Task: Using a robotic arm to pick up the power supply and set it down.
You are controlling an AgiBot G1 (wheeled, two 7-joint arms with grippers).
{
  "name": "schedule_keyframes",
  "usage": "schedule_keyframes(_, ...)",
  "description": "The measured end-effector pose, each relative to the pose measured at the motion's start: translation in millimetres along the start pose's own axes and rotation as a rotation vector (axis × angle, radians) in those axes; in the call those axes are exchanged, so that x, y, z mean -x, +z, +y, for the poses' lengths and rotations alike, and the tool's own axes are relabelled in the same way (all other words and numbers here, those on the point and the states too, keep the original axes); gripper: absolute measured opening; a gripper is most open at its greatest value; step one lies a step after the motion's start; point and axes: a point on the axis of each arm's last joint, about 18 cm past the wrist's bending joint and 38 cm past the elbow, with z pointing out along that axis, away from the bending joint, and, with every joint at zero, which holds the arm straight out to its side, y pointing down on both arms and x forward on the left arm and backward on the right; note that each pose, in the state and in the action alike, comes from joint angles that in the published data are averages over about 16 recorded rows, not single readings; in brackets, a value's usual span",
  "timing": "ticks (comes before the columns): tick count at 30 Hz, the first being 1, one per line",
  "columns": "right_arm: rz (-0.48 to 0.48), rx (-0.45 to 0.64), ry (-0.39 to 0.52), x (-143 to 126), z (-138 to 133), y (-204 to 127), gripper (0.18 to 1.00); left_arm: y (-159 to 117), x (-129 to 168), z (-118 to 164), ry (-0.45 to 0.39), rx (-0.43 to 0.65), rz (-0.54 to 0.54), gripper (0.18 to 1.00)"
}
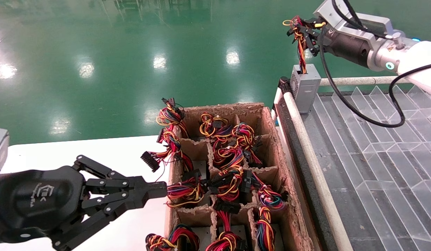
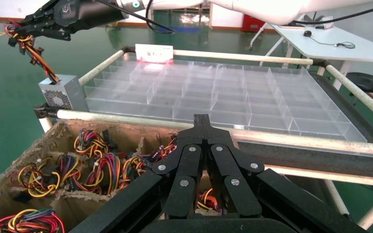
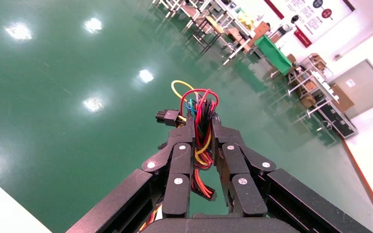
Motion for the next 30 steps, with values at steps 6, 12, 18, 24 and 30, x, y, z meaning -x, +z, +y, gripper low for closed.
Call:
schedule_keyframes(6,-0.011,0.009,-0.008,4.7,-0.8,5.7,0.237,0.0,0.0,0.0,0.0,0.0,0.0,0.191)
schedule_keyframes(12,-0.021,0.015,-0.011,5.9,-2.4,9.0,0.239,0.0,0.0,0.0,0.0,0.0,0.0,0.191)
schedule_keyframes(18,-0.024,0.015,-0.012,5.1,-5.7,11.0,0.258,0.0,0.0,0.0,0.0,0.0,0.0,0.191)
schedule_keyframes(24,-0.017,0.015,-0.016,1.5,-8.8,11.4,0.303,0.0,0.0,0.0,0.0,0.0,0.0,0.191)
schedule_keyframes(30,-0.002,0.007,-0.035,-5.1,-12.9,8.5,0.375,0.0,0.0,0.0,0.0,0.0,0.0,0.191)
